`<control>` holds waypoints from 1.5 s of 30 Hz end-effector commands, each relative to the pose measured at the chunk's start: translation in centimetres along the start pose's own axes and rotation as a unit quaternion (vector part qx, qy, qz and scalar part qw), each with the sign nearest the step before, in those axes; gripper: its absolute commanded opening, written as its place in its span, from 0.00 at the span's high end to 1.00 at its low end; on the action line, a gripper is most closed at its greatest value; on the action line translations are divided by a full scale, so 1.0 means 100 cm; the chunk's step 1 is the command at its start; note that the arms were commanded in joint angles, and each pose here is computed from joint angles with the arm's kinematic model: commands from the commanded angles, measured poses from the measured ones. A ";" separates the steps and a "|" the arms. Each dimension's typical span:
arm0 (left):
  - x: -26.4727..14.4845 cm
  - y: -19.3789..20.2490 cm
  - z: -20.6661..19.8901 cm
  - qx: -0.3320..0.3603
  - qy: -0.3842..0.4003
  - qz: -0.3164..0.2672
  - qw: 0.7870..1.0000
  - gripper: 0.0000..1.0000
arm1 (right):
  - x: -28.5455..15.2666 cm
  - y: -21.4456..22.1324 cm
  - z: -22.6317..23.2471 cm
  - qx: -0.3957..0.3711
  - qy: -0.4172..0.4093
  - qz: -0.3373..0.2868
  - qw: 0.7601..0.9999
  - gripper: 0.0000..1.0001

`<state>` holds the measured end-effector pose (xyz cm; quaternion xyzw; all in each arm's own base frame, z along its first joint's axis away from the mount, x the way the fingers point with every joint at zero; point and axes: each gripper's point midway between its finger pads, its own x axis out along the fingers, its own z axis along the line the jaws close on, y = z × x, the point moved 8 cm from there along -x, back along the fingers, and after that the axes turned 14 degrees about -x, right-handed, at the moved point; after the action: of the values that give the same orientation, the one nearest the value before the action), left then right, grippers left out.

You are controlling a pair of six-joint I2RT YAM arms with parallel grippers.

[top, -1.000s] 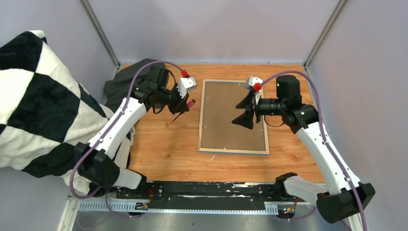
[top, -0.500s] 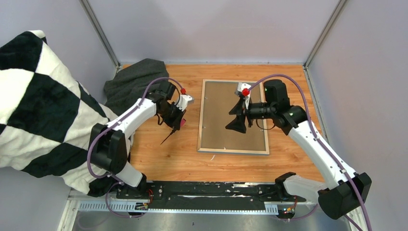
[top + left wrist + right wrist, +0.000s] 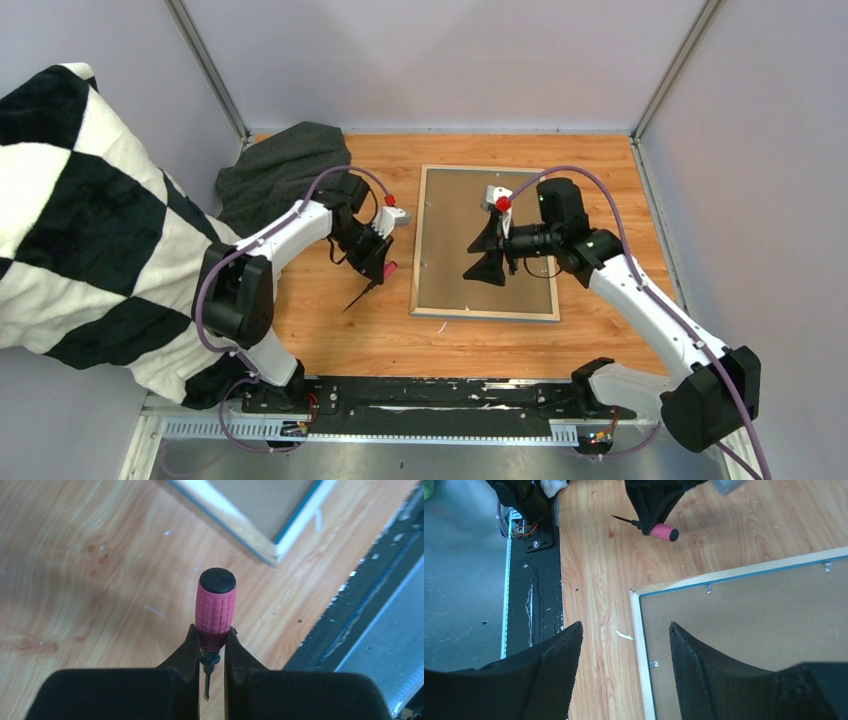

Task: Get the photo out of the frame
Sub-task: Pick up the screwdriver from the center of the board.

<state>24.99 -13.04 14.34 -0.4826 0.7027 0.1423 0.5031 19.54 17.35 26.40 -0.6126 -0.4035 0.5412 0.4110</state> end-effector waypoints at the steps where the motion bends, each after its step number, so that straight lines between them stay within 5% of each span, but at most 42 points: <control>1: -0.025 -0.014 -0.037 0.049 0.097 -0.052 0.993 1.00 | 0.015 0.005 0.001 -0.009 -0.021 -0.025 0.999 0.35; 6: -0.031 -0.019 -0.080 0.095 0.151 -0.057 0.982 1.00 | 0.026 0.008 0.008 -0.049 -0.050 -0.053 0.996 0.36; 16: -0.034 -0.010 -0.121 0.145 0.218 -0.035 0.964 1.00 | 0.039 0.008 0.032 -0.284 -0.080 -0.073 0.953 0.32; 45: -0.015 0.022 -0.142 0.201 0.241 0.043 0.948 1.00 | 0.079 0.020 0.062 -0.368 -0.112 -0.045 0.922 0.37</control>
<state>15.81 -20.75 21.62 -0.3720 0.8250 -0.0976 0.4141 14.48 24.01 21.71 -0.6291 -0.6383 0.4182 0.1483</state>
